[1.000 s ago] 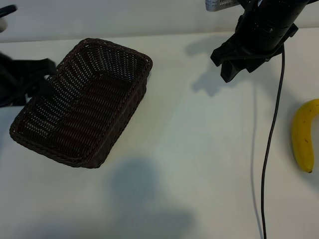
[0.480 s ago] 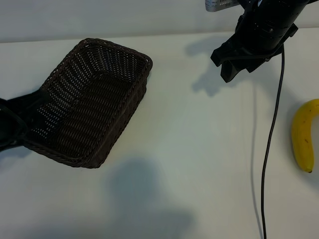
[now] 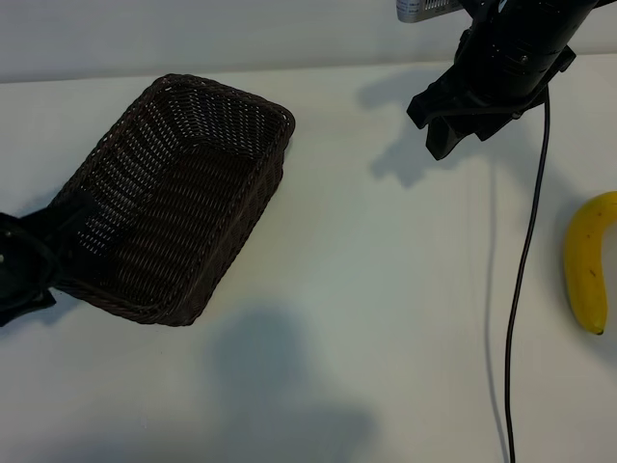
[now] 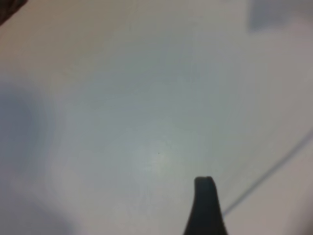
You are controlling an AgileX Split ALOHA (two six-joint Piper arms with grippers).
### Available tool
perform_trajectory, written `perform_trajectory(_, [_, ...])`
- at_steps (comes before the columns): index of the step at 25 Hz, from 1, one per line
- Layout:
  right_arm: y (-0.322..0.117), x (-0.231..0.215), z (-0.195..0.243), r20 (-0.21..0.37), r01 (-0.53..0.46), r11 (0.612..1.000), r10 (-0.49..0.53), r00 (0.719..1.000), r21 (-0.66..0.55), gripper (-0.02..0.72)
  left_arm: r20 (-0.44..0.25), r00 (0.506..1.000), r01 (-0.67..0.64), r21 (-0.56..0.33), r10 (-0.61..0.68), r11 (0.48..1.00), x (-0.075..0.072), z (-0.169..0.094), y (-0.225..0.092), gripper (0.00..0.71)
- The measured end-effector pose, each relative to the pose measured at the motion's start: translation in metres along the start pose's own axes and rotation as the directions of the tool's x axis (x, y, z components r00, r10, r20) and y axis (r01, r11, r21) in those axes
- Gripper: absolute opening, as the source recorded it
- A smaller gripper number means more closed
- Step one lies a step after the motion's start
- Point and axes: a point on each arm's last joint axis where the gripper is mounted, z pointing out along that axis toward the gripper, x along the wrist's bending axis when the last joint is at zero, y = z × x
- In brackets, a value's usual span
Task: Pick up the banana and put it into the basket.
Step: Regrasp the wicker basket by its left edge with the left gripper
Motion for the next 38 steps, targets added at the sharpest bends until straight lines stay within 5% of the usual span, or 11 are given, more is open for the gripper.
perform_trajectory(16, [0.000, 0.001, 0.000, -0.011, -0.004, 1.000, 0.004, 1.000, -0.002, 0.532, 0.044, 0.997, 0.064, -0.052, -0.062, 0.997, 0.010, 0.020, -0.007, 0.540])
perform_trajectory(38, [0.001, 0.003, 0.000, -0.036, -0.008, 1.000, 0.008, 0.999, -0.006, 0.532, -0.018, 0.997, 0.078, -0.013, -0.079, 0.997, 0.007, 0.076, 0.001, 0.523])
